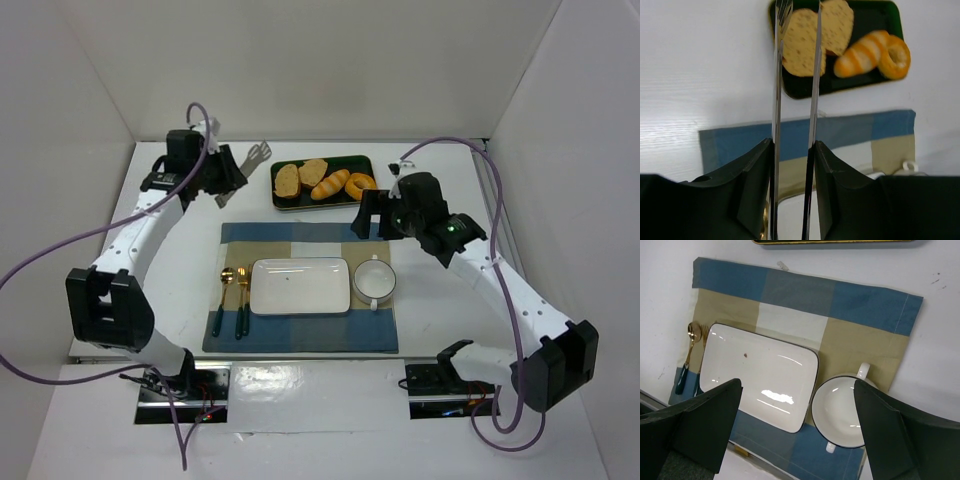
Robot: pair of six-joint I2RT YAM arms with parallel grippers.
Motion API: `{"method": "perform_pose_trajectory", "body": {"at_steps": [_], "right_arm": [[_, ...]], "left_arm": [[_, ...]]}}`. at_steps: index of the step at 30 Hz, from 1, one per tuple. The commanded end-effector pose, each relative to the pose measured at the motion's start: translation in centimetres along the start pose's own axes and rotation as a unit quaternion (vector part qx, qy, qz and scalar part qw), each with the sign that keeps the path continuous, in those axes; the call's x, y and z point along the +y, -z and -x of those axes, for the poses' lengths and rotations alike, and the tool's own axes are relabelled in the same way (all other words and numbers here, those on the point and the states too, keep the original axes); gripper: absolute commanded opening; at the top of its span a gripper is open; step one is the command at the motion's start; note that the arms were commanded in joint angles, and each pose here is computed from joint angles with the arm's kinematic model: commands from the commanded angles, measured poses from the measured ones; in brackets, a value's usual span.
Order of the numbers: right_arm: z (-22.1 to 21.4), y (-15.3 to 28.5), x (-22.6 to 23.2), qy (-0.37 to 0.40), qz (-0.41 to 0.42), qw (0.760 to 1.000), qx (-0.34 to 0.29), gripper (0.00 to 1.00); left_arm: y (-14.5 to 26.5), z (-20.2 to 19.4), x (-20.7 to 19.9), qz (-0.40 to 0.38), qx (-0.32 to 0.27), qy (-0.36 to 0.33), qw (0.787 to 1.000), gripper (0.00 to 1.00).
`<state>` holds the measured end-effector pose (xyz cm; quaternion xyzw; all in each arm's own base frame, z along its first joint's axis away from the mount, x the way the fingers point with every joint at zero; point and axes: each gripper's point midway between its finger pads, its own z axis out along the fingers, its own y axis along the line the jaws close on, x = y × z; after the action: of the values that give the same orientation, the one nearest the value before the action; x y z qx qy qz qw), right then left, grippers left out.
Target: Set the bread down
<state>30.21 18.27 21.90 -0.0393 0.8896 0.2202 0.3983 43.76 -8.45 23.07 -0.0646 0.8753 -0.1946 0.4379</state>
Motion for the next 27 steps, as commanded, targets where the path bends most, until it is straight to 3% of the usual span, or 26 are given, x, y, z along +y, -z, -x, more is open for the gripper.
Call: {"method": "perform_pose_trajectory", "body": {"at_steps": [1, 9, 18, 27], "right_arm": [[2.3, 1.3, 0.7, 0.0, 0.017, 0.998, -0.057, 1.0], [1.4, 2.2, 0.3, -0.014, 0.022, 0.997, -0.076, 1.0], [1.2, 3.1, 0.5, -0.017, 0.032, 0.995, -0.088, 1.0], [0.5, 3.6, 0.2, -0.023, 0.037, 0.994, -0.095, 1.0]], "left_arm": [[0.2, -1.3, -4.1, -0.062, 0.006, -0.053, 0.997, 0.5], [0.2, -6.8, -7.1, -0.049, 0.042, -0.094, 0.994, 0.54], [1.2, -7.0, -8.4, -0.02, 0.013, -0.092, 0.996, 0.55], [0.0, -9.0, -10.3, 0.05, 0.006, -0.156, 0.986, 0.57]]}}
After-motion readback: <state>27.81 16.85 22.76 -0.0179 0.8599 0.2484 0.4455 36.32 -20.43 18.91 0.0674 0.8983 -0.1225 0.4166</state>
